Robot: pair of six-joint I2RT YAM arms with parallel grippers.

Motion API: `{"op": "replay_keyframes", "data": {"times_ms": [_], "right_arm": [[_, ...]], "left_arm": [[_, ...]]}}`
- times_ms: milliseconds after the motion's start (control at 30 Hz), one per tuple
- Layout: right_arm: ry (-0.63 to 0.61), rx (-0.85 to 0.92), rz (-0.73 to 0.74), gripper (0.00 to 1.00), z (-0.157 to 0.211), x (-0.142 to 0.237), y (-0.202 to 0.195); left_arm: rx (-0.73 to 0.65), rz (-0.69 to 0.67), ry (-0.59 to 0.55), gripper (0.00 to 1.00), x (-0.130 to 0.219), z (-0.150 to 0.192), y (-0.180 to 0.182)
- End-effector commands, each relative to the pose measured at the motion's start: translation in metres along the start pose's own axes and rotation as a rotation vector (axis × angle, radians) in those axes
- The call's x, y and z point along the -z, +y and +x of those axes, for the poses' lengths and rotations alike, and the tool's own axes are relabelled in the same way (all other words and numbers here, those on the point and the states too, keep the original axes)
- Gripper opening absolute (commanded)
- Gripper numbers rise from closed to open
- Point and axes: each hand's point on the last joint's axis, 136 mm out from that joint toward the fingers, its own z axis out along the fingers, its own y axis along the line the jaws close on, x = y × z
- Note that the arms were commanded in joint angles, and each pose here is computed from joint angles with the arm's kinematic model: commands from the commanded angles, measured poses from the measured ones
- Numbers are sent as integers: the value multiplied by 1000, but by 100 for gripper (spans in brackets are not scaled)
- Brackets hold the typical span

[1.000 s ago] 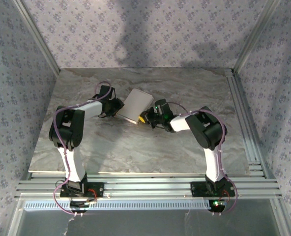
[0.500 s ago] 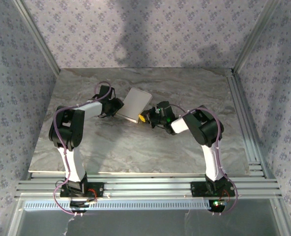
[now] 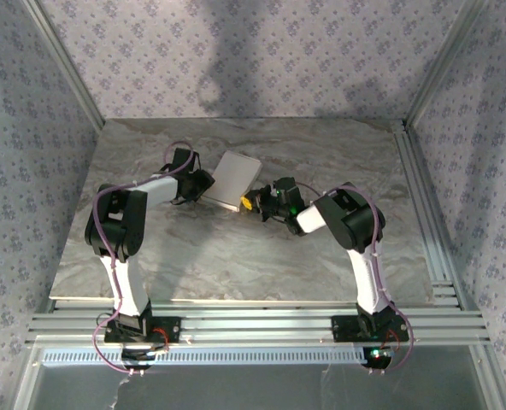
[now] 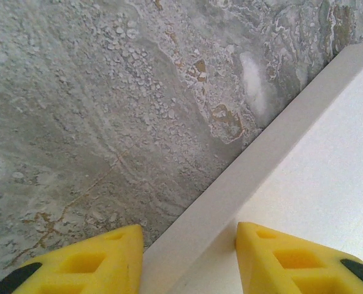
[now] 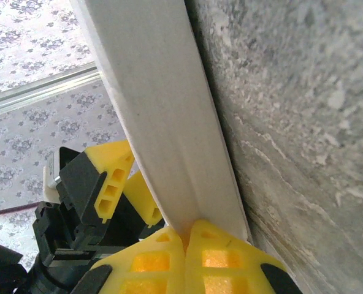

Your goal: Fold the paper box

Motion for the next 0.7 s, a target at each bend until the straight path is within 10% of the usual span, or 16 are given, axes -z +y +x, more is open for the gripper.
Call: {"op": "replay_keyframes", "data": {"times_ms": [0,133,333,667], "right_arm": [[61,-14,-4,0,21,-7,4],[51,63,164,0,24,7,-11],[-17,214,431,41,12,50,-30],[-72,383,500,48,-32,83,15]], "left_arm": [[7,-68,251,43,-6,71,23],[-21,-98,232,43,-1,62,26],[-76,-146,211,43,6,50,31],[-101,-132,202,44,13,46,21]]}}
